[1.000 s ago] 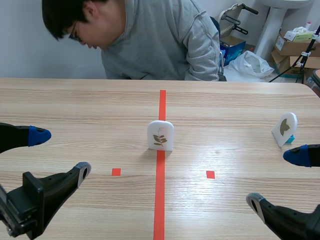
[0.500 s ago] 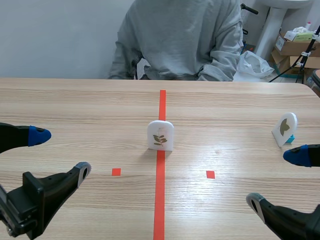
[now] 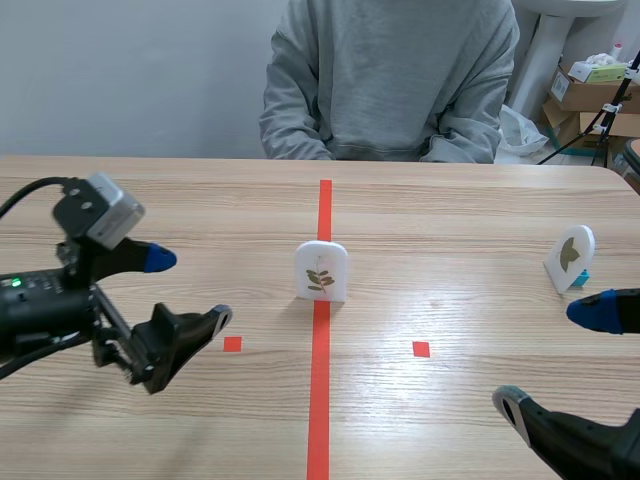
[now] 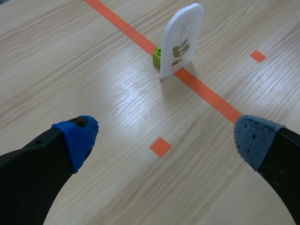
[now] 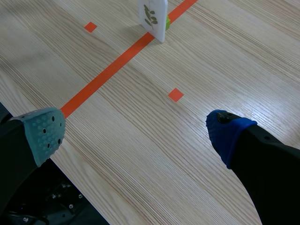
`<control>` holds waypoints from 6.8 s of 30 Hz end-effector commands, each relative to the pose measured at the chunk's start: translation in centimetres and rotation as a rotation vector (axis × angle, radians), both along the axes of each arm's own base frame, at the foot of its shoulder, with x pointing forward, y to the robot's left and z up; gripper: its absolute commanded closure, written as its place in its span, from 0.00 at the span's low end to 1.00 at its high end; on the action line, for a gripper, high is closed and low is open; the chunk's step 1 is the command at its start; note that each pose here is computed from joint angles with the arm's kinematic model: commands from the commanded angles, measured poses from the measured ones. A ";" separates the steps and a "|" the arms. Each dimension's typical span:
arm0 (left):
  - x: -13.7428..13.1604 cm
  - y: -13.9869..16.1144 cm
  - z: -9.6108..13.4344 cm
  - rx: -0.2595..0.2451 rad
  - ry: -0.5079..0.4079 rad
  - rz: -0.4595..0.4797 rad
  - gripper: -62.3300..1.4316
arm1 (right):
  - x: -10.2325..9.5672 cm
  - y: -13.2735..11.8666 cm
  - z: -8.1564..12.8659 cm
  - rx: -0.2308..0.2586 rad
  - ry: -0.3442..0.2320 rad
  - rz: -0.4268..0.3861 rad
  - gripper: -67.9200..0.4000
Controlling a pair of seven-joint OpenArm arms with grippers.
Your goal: Do the leaf sorting experiment
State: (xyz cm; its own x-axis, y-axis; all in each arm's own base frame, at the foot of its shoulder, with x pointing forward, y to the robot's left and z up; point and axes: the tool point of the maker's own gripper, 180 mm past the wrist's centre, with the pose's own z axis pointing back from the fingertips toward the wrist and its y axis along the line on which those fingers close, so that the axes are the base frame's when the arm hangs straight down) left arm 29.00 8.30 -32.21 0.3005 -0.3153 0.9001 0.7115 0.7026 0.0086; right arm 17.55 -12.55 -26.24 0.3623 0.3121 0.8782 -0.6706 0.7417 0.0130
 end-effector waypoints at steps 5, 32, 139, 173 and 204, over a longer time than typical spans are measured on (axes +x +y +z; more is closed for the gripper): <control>4.1 -3.7 -0.7 0.034 -0.059 -0.098 0.00 | 0.2 0.1 0.3 0.004 -0.016 0.014 0.09; 7.6 -13.7 -4.0 0.165 -0.115 -0.245 0.00 | 0.3 0.0 0.2 -0.010 -0.017 0.017 0.09; 14.4 23.6 4.8 0.206 -0.214 0.735 0.00 | 0.8 -0.3 0.1 -0.039 -0.016 0.016 0.09; -9.7 0.1 7.6 -0.024 -0.135 0.090 0.00 | 1.6 -0.3 0.7 -0.041 -0.046 0.015 0.08; -10.3 0.9 7.0 -0.003 -0.105 0.121 0.00 | 1.6 -0.3 0.7 -0.041 -0.047 0.015 0.09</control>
State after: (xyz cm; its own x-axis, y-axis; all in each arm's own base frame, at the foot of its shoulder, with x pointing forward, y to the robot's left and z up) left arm 18.41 9.55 -26.26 0.2693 -0.2996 0.9153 0.6201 0.7811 0.0732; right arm 19.00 -12.99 -26.01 0.3335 0.3613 0.8708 -0.6725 0.7385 -0.0489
